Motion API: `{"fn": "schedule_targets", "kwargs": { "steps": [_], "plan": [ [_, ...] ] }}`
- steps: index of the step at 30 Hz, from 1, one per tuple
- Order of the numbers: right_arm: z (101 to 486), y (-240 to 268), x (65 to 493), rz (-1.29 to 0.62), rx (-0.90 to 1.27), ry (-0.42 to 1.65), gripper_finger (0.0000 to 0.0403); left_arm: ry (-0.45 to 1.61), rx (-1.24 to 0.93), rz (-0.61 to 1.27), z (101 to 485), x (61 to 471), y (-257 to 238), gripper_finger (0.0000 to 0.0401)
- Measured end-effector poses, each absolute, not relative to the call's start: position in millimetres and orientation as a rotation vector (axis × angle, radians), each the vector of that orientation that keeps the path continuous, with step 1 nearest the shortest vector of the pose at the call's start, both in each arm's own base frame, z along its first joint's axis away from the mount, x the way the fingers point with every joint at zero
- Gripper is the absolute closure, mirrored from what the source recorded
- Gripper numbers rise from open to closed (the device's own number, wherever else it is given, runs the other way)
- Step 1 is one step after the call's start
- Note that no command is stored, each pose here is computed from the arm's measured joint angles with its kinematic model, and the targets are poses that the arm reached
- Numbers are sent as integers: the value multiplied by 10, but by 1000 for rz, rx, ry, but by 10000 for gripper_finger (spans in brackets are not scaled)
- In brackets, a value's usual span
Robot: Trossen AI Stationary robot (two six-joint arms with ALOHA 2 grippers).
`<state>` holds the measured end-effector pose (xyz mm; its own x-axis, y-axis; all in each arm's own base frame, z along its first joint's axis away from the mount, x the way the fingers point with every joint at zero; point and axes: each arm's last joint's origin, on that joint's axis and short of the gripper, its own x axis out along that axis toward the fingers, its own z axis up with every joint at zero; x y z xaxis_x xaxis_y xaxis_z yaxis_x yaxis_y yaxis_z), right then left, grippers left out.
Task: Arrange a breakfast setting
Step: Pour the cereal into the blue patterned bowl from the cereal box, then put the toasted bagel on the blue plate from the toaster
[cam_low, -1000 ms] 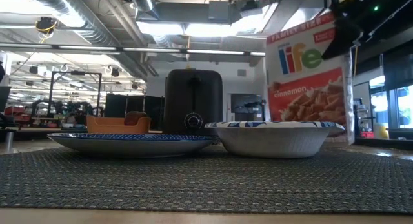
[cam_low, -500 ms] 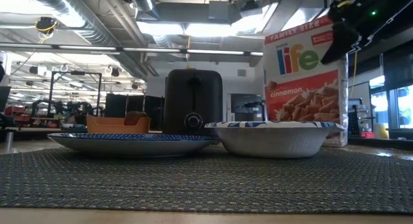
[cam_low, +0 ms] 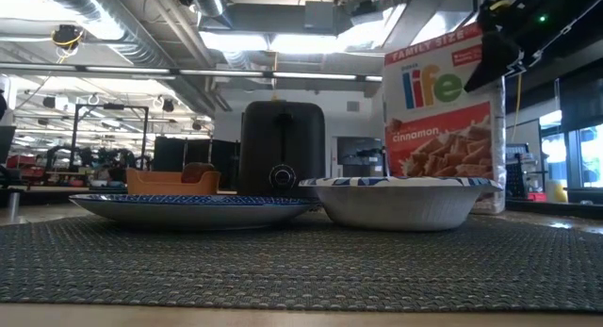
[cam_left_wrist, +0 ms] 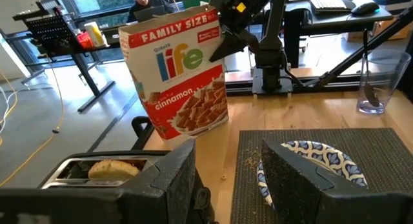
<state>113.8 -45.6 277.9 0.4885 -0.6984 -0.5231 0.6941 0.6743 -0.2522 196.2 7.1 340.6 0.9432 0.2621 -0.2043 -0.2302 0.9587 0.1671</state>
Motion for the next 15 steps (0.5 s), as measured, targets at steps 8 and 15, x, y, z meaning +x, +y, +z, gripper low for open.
{"fn": "schedule_targets", "kwargs": {
  "steps": [8, 15],
  "plan": [
    [2994, -450, 1115, -849, 4, 574, 148, 227, 141, 252, 3406, 1962, 71, 231],
    [3063, -444, 1092, -849, 4, 571, 148, 227, 141, 251, 3406, 1962, 71, 231]
  ]
}}
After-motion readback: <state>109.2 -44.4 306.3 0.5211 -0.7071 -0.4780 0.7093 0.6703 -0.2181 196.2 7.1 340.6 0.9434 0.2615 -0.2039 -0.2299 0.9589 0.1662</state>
